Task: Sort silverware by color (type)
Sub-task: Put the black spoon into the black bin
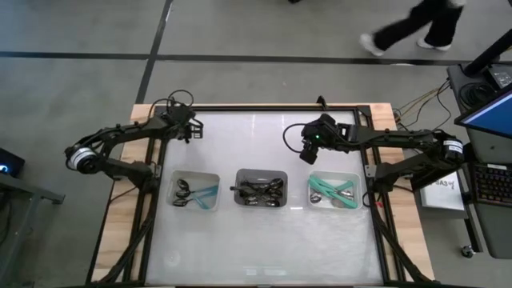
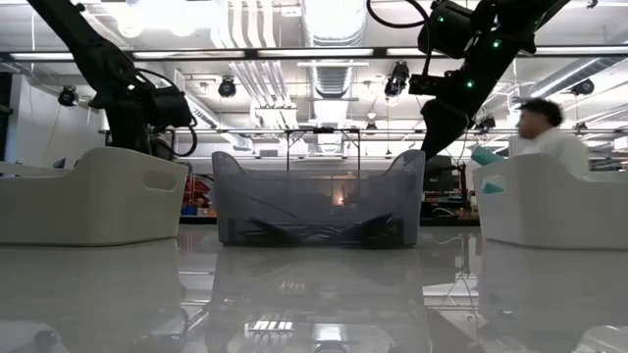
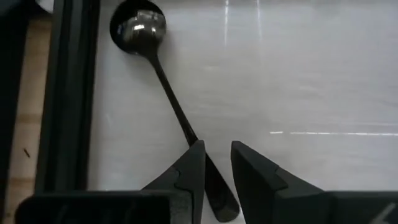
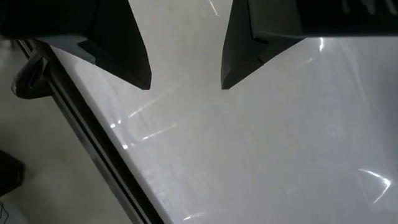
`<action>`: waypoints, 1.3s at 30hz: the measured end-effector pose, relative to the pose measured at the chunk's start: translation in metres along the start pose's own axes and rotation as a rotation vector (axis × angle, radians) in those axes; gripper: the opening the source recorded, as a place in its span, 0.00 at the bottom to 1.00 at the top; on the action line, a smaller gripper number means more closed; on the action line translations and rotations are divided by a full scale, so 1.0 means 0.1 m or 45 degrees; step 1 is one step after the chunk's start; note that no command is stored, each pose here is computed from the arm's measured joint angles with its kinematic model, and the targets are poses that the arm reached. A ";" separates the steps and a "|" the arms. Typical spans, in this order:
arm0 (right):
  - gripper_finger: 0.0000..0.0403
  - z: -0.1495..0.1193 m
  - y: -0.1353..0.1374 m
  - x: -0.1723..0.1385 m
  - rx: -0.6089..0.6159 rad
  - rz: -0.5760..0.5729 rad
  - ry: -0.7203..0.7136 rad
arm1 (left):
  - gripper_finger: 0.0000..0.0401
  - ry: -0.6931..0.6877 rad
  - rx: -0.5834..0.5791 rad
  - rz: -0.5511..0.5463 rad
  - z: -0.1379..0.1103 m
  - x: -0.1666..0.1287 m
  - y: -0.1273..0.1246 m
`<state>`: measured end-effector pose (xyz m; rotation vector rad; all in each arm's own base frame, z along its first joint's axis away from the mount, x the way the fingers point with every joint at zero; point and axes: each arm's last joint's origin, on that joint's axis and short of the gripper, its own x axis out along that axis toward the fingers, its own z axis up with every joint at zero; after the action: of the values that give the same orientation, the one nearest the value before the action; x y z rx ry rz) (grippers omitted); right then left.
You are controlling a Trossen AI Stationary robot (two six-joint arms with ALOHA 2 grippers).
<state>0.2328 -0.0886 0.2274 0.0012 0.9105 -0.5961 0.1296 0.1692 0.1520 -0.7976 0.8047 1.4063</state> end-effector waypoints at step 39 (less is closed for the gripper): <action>0.46 -0.07 0.01 0.04 -0.071 0.000 0.030 | 0.03 0.164 0.056 -0.253 -0.13 0.03 -0.14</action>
<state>0.2296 -0.0877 0.2199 -0.0421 0.9496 -0.5713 0.1434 0.1600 0.1427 -0.9152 0.8287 1.1666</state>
